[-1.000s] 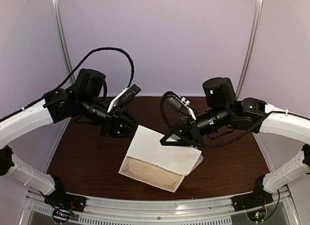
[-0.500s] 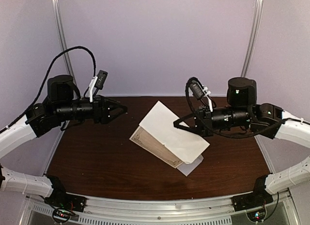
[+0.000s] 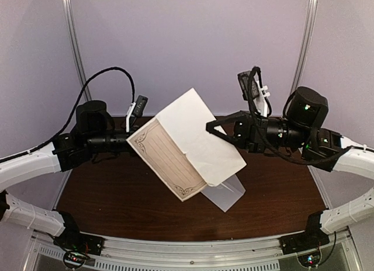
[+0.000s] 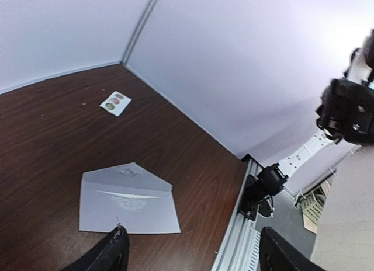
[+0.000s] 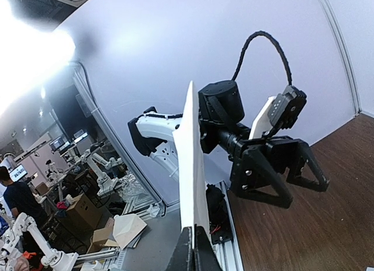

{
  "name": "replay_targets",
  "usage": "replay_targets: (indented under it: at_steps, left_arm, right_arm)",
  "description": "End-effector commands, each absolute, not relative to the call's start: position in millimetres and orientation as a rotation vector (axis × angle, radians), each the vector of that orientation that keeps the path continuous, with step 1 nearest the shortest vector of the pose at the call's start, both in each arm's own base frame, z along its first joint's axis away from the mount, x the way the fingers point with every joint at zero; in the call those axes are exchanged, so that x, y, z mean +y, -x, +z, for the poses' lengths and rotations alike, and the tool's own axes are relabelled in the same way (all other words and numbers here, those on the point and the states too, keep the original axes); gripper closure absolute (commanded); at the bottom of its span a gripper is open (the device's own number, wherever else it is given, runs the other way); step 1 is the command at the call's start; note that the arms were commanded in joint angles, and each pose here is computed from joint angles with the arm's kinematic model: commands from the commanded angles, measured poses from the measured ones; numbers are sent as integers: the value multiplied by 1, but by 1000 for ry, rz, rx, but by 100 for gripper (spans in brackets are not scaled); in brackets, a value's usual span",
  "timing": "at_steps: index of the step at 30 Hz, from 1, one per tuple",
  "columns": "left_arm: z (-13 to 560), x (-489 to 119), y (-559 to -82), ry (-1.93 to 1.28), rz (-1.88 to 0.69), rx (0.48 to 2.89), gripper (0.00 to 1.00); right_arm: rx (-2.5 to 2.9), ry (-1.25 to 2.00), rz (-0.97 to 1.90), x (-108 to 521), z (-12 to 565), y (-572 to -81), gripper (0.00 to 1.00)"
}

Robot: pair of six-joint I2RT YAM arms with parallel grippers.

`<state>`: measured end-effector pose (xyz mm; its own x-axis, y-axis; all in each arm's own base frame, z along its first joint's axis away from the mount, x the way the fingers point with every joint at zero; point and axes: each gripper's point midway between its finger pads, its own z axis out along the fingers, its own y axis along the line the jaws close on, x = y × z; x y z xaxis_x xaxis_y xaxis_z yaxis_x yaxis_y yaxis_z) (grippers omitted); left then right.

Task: Place the letter into the envelope and seal it

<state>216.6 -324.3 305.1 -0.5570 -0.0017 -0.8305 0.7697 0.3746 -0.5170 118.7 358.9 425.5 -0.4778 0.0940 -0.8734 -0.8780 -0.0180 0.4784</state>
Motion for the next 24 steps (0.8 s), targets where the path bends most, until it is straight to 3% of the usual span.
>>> replay_targets:
  at_steps: [1,8,24]
  left_arm:
    - [352,-347,-168,-902,-1427,1561,22]
    - [373,-344,-138,-952,-1546,1395,21]
    - [398,-334,-129,-903,-1610,1287,20]
  right_arm:
    - [1332,743,1618,357,462,-128,100]
    - [1374,607,1528,355,453,-154,100]
    - [1439,555,1490,347,434,-160,100]
